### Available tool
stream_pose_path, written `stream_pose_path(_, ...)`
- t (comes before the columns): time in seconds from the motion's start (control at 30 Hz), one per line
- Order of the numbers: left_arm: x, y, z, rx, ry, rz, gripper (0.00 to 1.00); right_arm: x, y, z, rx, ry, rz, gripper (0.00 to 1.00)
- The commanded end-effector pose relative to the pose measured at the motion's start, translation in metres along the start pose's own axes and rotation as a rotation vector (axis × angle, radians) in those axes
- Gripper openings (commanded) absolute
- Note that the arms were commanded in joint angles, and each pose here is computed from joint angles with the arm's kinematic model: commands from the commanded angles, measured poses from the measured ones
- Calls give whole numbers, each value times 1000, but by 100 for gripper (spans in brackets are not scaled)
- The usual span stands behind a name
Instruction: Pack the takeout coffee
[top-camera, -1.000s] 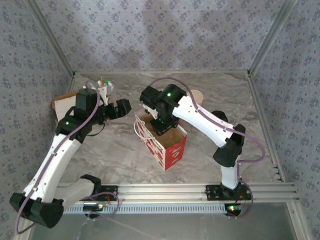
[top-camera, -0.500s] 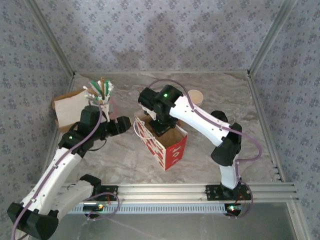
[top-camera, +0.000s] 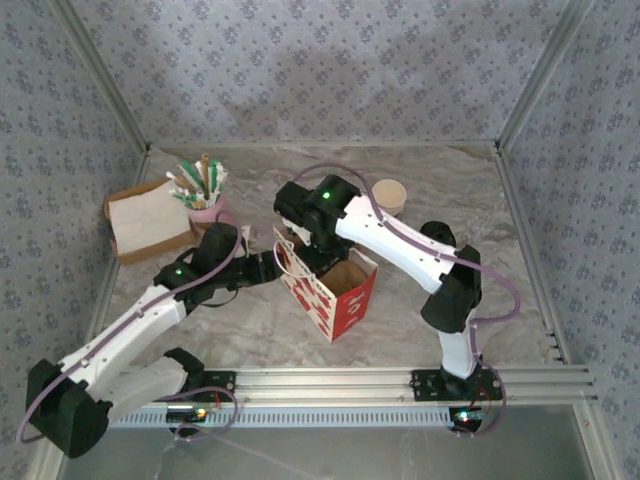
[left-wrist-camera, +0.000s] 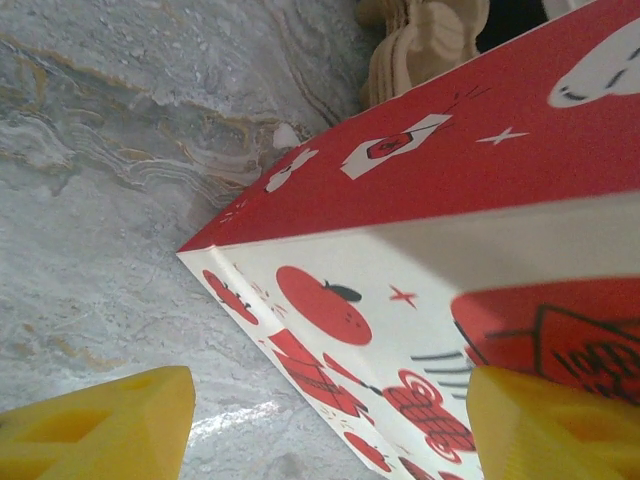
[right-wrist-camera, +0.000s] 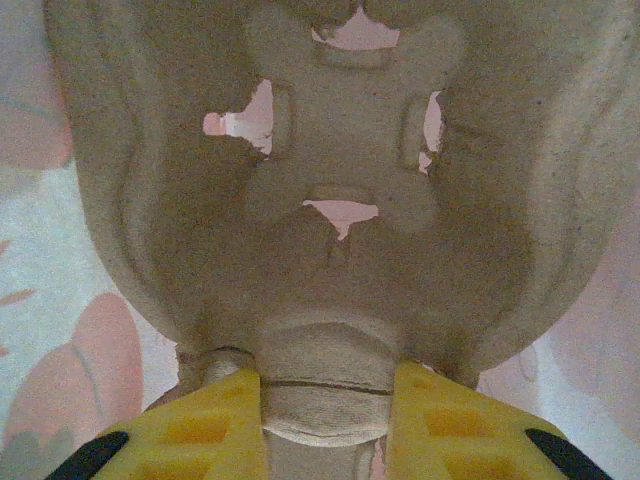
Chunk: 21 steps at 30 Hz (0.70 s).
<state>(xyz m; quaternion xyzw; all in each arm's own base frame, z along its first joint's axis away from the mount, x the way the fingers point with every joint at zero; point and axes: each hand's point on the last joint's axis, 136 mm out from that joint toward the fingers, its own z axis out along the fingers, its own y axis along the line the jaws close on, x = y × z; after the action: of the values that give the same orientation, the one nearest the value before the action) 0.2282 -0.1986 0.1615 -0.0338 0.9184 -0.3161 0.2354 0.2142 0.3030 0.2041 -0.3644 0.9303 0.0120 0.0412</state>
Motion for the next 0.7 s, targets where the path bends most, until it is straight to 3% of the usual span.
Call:
stream_pose_path(0.0, -10, -7, 10, 20, -41, -4, 72, 2, 0, -10, 35, -3, -13, 31)
stream_pose_path(0.67, -5, 9, 10, -35, -51, 5, 73, 9, 4, 3, 86, 54, -21, 31)
